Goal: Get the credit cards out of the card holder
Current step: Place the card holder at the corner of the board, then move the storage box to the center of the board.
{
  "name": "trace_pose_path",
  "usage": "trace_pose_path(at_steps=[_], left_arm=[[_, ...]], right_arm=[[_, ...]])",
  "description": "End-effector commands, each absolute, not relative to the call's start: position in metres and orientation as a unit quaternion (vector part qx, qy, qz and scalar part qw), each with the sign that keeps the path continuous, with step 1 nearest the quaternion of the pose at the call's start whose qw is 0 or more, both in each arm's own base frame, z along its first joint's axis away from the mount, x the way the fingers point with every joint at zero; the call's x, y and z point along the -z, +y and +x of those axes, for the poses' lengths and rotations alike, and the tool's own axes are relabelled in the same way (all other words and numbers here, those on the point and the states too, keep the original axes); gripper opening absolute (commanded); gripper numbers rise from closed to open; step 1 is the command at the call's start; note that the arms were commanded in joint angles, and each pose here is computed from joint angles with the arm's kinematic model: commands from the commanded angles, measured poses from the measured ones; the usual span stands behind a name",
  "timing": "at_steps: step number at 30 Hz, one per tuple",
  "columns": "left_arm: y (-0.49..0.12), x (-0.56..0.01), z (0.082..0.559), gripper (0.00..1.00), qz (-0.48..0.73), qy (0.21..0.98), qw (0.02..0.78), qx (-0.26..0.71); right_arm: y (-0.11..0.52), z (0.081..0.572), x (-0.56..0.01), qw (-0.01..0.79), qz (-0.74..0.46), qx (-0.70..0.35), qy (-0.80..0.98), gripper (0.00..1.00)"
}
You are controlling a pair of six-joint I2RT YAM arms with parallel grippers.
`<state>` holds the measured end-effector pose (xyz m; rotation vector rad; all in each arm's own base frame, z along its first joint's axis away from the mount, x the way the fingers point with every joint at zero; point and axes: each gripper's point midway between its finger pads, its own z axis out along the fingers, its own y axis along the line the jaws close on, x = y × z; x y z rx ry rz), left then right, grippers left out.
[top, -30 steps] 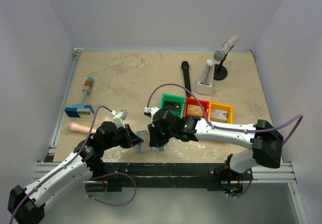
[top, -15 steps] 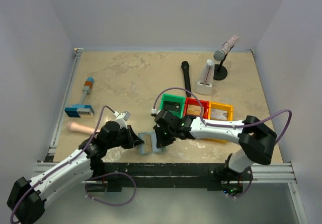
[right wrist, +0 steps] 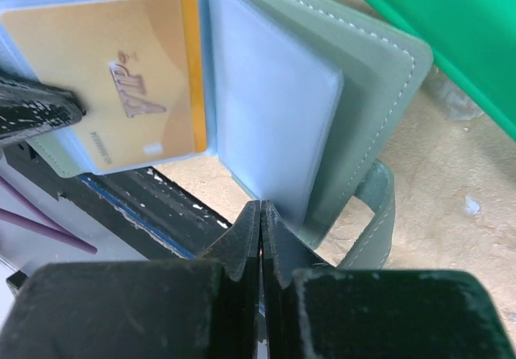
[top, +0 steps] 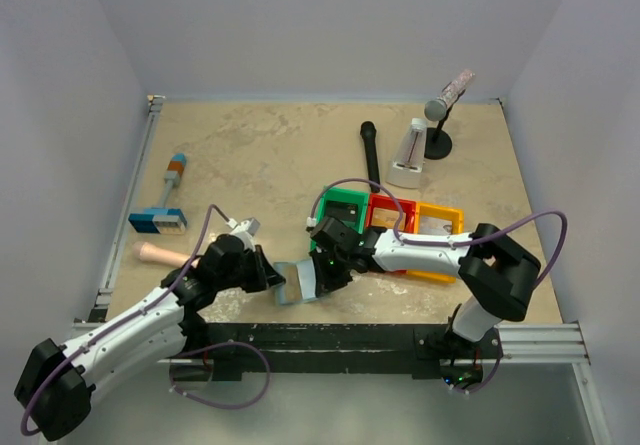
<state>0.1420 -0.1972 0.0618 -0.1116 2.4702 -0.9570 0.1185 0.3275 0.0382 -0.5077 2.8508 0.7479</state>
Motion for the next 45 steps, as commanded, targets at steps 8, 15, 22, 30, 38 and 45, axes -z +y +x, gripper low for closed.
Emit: trace_pose_path(at_steps=[8, 15, 22, 30, 38, 45], left_arm=[[-0.190, -0.058, 0.150, 0.38, -0.046, 0.921, 0.241, 0.303], [-0.173, -0.084, 0.154, 0.52, -0.041, 0.922, 0.273, 0.272], [-0.159, -0.113, 0.161, 0.51, -0.039, 0.907, 0.328, 0.262], [-0.200, -0.095, 0.153, 0.38, -0.029, 0.888, 0.282, 0.362], [-0.197, -0.068, 0.148, 0.31, -0.034, 0.898, 0.266, 0.349], [-0.193, -0.049, 0.143, 0.28, -0.040, 0.904, 0.254, 0.341]], right_arm=[[0.331, 0.113, -0.041, 0.065, -0.172, -0.266, 0.946, 0.00], [0.330, 0.113, -0.046, 0.068, -0.175, -0.267, 0.945, 0.00], [0.330, 0.116, -0.054, 0.083, -0.180, -0.270, 0.942, 0.00], [0.330, 0.127, -0.080, 0.123, -0.191, -0.274, 0.935, 0.10], [0.344, 0.134, -0.117, 0.164, -0.214, -0.304, 0.914, 0.11], [0.372, 0.132, -0.130, 0.162, -0.242, -0.337, 0.895, 0.19]])
